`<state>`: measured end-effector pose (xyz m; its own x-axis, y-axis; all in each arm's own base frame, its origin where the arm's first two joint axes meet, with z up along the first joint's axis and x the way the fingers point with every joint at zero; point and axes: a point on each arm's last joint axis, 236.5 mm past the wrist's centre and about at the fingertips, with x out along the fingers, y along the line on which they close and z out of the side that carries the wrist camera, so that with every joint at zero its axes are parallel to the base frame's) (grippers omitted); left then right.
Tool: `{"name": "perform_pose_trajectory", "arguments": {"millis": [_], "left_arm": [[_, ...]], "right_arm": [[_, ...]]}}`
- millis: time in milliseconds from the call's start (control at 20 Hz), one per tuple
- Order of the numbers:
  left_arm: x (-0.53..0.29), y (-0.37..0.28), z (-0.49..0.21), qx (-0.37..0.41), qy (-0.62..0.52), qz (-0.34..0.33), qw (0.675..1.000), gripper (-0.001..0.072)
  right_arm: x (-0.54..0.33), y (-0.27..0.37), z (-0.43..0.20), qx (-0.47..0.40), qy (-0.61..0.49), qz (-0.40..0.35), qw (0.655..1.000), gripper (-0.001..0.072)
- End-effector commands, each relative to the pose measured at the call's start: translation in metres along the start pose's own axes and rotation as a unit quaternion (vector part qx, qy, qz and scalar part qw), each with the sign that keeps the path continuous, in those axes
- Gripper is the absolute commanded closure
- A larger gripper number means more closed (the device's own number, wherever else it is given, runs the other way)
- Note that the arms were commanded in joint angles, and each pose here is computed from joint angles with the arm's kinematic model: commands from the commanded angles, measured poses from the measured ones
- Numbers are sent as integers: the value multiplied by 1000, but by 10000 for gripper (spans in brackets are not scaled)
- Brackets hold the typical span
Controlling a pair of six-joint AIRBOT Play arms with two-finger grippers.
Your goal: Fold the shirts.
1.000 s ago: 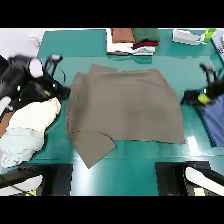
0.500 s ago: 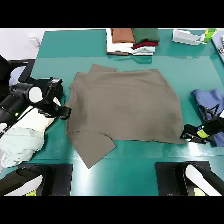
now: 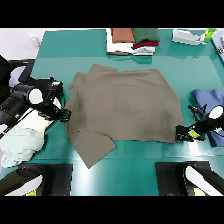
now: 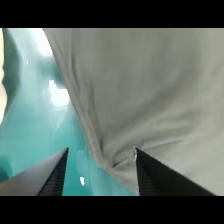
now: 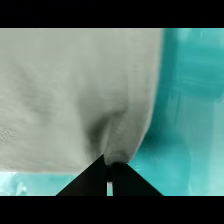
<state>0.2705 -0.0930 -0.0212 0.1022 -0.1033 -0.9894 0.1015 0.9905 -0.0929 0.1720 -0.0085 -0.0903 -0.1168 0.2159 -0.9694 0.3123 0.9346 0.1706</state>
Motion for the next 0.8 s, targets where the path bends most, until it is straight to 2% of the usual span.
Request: {"name": "perform_pose_trajectory", "arguments": {"millis": [0, 50, 200, 400, 600, 650, 700, 750], "left_arm": [[11, 6, -26, 1, 46, 8, 999, 132], [19, 8, -34, -3, 56, 10, 998, 81], [46, 11, -48, -35, 60, 9, 998, 80], [64, -17, -51, -74, 47, -54, 995, 81], [63, -25, -59, -68, 65, -72, 993, 111], [62, -25, -64, -67, 75, -71, 992, 161], [61, -25, -67, -62, 82, -71, 992, 432], [60, -26, -67, -53, 82, -73, 993, 640]], "right_arm": [[-10, 7, 5, -17, -33, -2, 999, 693], [-13, 7, 6, -18, -42, -2, 999, 693], [-17, 8, 6, -21, -52, -1, 998, 693], [-17, 8, 4, -21, -49, -1, 999, 693], [-17, 9, 4, -21, -49, -1, 999, 693], [-18, 9, 5, -21, -50, -1, 999, 693], [-20, 9, 6, -21, -53, -1, 998, 693], [-26, 10, 12, -23, -62, -1, 998, 694]]}}
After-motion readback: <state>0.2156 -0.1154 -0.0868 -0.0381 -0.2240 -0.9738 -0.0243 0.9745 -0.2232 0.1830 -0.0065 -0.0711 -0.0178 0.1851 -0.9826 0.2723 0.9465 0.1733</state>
